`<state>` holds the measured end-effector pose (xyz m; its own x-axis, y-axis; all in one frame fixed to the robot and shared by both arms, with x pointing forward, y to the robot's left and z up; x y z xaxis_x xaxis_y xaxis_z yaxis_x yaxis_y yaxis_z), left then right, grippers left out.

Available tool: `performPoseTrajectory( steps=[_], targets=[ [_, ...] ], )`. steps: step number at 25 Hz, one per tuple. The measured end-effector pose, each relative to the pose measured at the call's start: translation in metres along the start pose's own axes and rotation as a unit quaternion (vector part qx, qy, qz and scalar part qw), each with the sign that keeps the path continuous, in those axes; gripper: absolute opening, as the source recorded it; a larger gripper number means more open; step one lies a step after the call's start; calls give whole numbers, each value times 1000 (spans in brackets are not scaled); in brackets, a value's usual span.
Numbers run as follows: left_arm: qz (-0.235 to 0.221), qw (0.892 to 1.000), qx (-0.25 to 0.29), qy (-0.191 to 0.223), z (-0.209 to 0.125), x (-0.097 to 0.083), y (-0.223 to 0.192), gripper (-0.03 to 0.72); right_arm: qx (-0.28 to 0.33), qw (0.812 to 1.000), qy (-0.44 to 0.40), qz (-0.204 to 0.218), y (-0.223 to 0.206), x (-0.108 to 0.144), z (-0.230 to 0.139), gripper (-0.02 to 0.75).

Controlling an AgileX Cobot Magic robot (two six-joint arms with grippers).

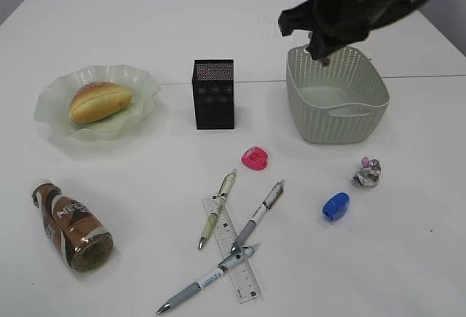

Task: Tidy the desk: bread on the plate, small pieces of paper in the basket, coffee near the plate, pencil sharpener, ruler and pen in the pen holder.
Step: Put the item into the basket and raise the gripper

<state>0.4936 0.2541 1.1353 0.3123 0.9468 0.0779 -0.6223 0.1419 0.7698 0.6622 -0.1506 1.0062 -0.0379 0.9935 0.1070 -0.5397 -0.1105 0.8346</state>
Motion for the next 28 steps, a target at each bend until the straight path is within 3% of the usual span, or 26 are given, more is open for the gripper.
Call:
performPoseTrajectory(
  steps=[4, 14, 17, 20, 26, 28],
  targets=[
    [0, 1000, 0, 0, 0, 0, 0, 495, -1, 1000, -22, -15, -30, -4, 29, 8],
    [0, 1000, 0, 2, 0, 0, 0, 494, 30, 991, -108, -73, -101, -78, 48, 8],
    [0, 1000, 0, 5, 0, 0, 0, 493, 40, 990, -112, -80, -113, -84, 44, 22],
    [-2, 1000, 0, 7, 0, -1, 0, 493, 50, 989, -113, -80, -124, -84, 38, 97],
    [-13, 1000, -2, 12, 1, -5, 0, 488, 48, 989, -119, -70, -129, -80, 39, 377],
    [-16, 1000, -3, 13, 1, -6, 0, 486, 46, 989, -118, -71, -129, -81, 39, 429]
  ],
)
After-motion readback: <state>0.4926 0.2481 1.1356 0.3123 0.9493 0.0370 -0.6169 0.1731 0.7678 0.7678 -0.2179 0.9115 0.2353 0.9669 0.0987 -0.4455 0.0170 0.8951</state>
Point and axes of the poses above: a point on each arm's last joint axis where the gripper is mounted, y pointing back along that axis away from the gripper, x along the wrist's bending axis when the last joint is at zero, z = x × y, the point moved 10 cm from there along -y, pointing out along that axis toward the gripper, and after that the axes turned 14 degrees about -y, right-handed, at the moved point
